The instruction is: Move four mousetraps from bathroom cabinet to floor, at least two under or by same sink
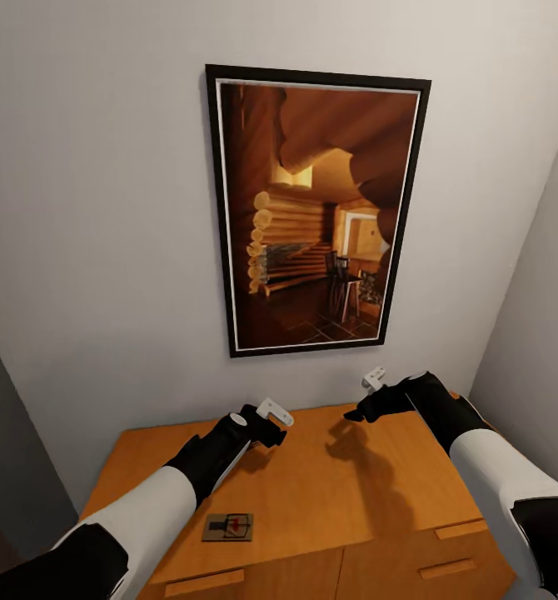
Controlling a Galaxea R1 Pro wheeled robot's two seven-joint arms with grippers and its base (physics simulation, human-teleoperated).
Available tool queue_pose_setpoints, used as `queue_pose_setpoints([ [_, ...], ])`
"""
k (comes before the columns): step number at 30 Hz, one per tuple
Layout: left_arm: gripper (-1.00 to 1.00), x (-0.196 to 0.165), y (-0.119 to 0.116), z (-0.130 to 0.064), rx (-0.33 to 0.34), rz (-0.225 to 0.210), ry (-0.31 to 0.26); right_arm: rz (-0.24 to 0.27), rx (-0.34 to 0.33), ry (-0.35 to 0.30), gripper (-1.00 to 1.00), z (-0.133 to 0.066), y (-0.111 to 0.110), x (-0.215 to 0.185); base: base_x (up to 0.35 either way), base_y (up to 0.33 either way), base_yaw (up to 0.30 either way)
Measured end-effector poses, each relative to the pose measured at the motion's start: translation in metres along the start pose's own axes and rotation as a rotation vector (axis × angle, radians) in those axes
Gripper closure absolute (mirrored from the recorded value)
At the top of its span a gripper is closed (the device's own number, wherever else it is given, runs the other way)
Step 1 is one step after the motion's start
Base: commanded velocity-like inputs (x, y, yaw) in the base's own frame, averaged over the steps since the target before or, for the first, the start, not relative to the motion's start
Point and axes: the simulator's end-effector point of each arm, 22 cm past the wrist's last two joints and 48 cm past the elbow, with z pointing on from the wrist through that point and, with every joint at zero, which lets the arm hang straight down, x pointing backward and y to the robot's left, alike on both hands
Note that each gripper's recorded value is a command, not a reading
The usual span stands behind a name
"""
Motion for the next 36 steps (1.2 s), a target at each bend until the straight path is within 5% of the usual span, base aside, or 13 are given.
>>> queue_pose_setpoints([
  [20,-1.00,-0.001,0.001,0.000,0.000,-0.007,-0.003,0.009,-0.005,0.014,-1.00,0.002,0.001,0.007,0.000,0.000,-0.029],
  [36,-1.00,-0.010,0.004,0.000,-0.001,-0.003,-0.057,0.013,-0.006,0.019,-1.00,0.004,0.001,0.009,-0.014,0.010,-0.106],
])
